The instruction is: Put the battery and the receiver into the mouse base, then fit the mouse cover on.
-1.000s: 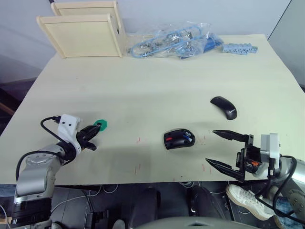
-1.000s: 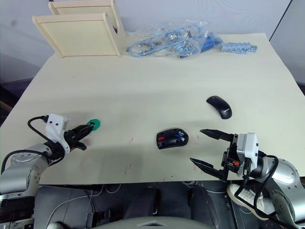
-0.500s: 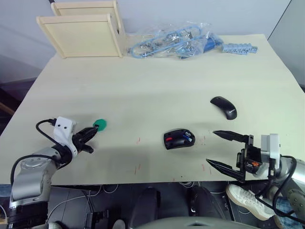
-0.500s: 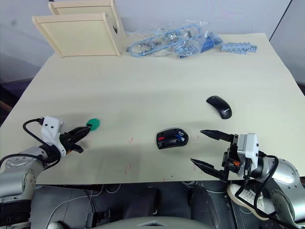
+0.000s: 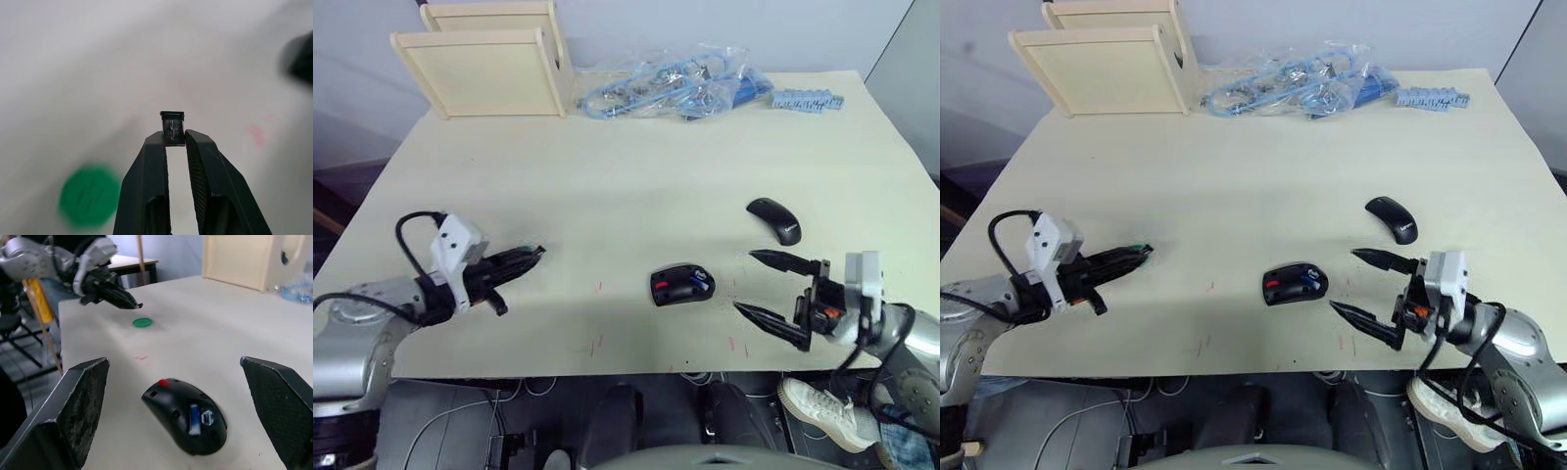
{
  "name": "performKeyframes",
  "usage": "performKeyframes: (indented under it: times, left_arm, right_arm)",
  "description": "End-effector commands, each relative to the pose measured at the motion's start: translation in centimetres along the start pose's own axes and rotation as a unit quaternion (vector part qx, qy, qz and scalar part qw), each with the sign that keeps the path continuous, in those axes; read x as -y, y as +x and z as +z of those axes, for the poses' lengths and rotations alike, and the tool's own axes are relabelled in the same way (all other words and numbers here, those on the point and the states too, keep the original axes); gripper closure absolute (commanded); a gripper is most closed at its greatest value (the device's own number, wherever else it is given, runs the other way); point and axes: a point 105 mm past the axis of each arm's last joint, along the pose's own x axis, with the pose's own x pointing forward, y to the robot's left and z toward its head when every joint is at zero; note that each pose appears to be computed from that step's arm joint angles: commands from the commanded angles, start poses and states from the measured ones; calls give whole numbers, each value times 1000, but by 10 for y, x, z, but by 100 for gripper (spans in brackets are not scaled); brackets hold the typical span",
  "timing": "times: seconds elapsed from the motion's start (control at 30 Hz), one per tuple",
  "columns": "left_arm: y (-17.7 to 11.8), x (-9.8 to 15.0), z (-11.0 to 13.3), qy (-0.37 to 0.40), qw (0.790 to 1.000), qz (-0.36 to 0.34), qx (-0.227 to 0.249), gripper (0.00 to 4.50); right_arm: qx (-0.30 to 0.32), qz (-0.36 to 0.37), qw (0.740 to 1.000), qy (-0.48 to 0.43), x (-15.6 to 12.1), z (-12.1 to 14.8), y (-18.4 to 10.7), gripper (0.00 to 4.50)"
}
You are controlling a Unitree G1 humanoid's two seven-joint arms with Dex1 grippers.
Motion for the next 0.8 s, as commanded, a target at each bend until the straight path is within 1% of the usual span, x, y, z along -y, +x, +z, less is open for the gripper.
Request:
performKeyframes:
  times: [0.03,0.13,0.17,0.27,0.33,0.4,0.43,0.5,0.6,0.73,0.8]
  left_arm:
    - [13,15,20,47,998,-51,8,443]
    - [26,26,31,77,993,-91,10,443]
    - [32,28,36,87,991,-100,13,443]
    - [43,33,45,112,986,-125,14,443]
    - [51,36,52,123,983,-138,19,443]
    - [61,41,60,139,978,-152,26,443]
    - [66,44,63,149,975,-160,29,443]
    - [73,48,69,158,972,-169,37,443]
    - [86,56,81,184,963,-186,57,443]
    - [92,59,86,200,958,-196,66,443]
    - [95,60,88,212,953,-205,72,443]
  right_arm:
    - [-8,-3,1000,-8,4,8,9,0]
    - [-12,-17,1000,2,12,11,18,0]
    - [-25,-28,999,19,16,9,21,0]
    - [-72,-48,996,28,25,5,29,0]
    - [-99,-40,992,64,28,2,34,0]
    - [-107,-5,989,107,25,8,45,0]
    - [-110,-1,987,119,27,10,50,0]
    - [-124,-18,984,126,36,11,59,0]
    - [-144,-13,973,183,37,16,76,0]
    - [-159,-5,960,230,38,22,86,0]
    - [-164,-2,949,268,40,25,91,0]
